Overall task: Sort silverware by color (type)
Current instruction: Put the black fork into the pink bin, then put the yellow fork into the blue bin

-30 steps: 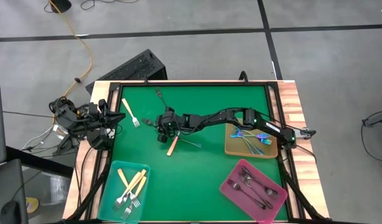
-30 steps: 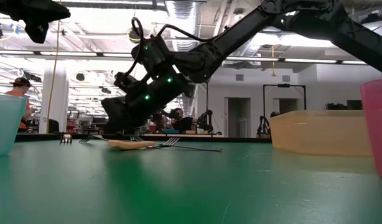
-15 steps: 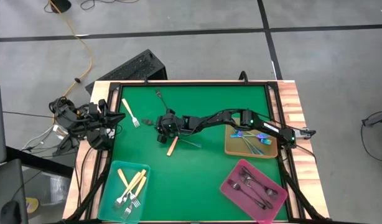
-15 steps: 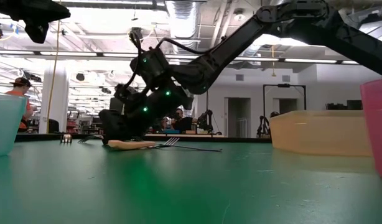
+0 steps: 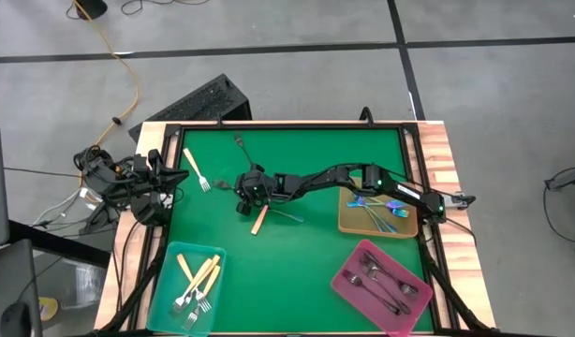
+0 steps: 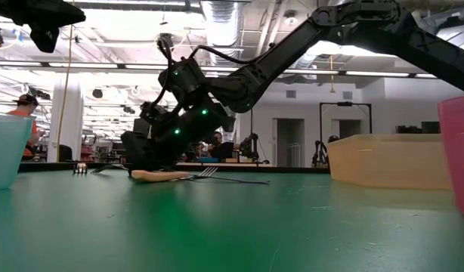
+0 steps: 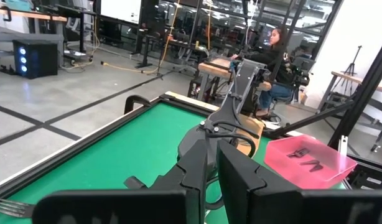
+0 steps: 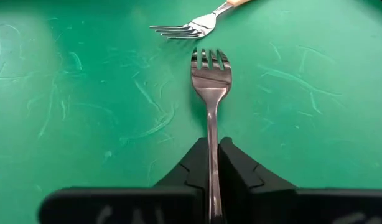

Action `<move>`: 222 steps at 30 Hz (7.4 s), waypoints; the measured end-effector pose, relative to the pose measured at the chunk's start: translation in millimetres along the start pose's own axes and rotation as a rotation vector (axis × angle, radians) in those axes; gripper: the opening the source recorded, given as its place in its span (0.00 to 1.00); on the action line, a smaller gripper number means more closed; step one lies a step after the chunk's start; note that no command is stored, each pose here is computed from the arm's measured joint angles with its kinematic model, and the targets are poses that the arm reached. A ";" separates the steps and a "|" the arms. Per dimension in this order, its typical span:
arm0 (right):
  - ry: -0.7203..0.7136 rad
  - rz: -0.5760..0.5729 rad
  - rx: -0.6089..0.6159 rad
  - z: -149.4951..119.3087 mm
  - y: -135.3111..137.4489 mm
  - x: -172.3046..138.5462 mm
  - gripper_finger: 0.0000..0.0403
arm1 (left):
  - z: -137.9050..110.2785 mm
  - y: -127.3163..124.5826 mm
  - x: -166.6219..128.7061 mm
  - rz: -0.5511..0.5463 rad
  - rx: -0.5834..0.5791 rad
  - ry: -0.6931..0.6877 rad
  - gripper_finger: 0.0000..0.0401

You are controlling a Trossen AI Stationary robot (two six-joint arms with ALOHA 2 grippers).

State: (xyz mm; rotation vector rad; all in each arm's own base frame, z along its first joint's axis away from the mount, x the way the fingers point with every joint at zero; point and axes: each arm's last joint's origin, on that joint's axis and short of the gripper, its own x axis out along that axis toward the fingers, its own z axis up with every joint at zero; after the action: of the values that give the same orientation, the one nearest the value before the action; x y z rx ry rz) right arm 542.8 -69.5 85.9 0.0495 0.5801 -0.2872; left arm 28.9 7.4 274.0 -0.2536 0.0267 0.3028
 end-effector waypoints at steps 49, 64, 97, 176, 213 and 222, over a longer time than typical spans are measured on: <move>-0.118 -0.074 -0.059 140.2 -21.5 -139.0 0.09 | 0.0 -0.1 0.0 0.000 0.000 0.000 0.06; 0.038 -0.231 -0.208 171.2 -47.6 -260.4 0.09 | 0.2 0.4 0.0 0.018 -0.005 -0.006 0.06; 0.113 -0.424 0.233 -18.5 -14.2 -453.3 0.09 | 0.2 0.4 0.1 0.018 -0.006 -0.007 0.06; 0.282 -0.296 0.458 -222.9 226.4 -450.1 0.13 | 0.4 1.2 0.0 0.043 -0.007 -0.015 0.06; 0.226 -0.418 0.249 -126.6 219.3 -472.7 0.16 | 0.3 1.2 0.0 0.044 -0.007 -0.015 0.06; 0.142 -0.447 0.033 -73.1 193.4 -439.0 0.16 | 0.4 1.4 0.0 0.048 -0.007 -0.017 0.06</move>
State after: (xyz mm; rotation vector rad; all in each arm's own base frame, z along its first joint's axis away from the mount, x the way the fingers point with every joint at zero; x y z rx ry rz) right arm 208.0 236.6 258.3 -0.0289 0.7250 -0.7320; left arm 28.5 8.8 274.0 -0.2579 0.0152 0.3524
